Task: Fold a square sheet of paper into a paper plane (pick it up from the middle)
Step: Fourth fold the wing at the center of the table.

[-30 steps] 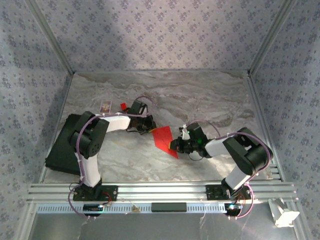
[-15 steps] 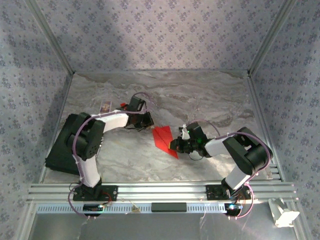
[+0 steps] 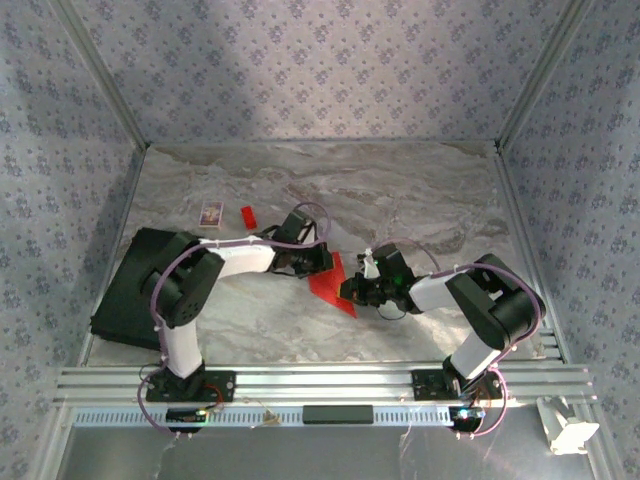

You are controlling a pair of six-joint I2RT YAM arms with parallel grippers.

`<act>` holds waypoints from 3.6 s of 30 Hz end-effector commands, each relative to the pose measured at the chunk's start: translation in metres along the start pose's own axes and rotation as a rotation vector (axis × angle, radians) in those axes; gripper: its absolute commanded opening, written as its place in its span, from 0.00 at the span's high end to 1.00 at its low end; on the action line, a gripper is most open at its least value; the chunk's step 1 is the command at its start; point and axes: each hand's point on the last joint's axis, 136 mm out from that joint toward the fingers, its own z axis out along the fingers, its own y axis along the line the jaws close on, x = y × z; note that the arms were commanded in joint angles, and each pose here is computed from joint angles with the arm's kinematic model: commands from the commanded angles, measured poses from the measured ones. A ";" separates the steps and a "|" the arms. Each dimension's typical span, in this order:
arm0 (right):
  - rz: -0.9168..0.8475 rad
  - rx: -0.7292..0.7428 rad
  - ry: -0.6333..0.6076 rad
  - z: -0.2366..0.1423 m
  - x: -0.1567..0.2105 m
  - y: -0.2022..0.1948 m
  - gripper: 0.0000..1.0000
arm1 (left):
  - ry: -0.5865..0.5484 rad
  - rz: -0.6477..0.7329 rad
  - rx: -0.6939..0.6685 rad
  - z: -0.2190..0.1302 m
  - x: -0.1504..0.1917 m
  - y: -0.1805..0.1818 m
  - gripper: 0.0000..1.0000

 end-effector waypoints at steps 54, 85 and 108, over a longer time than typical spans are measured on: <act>0.146 0.236 0.142 -0.051 0.097 -0.069 1.00 | 0.030 -0.098 -0.097 0.019 0.020 0.063 0.98; 0.000 0.078 0.052 -0.031 0.015 0.025 0.94 | 0.041 -0.094 -0.093 0.018 0.021 0.061 0.98; 0.061 0.215 0.099 -0.043 0.055 -0.028 0.96 | 0.037 -0.113 -0.087 0.019 0.022 0.070 0.98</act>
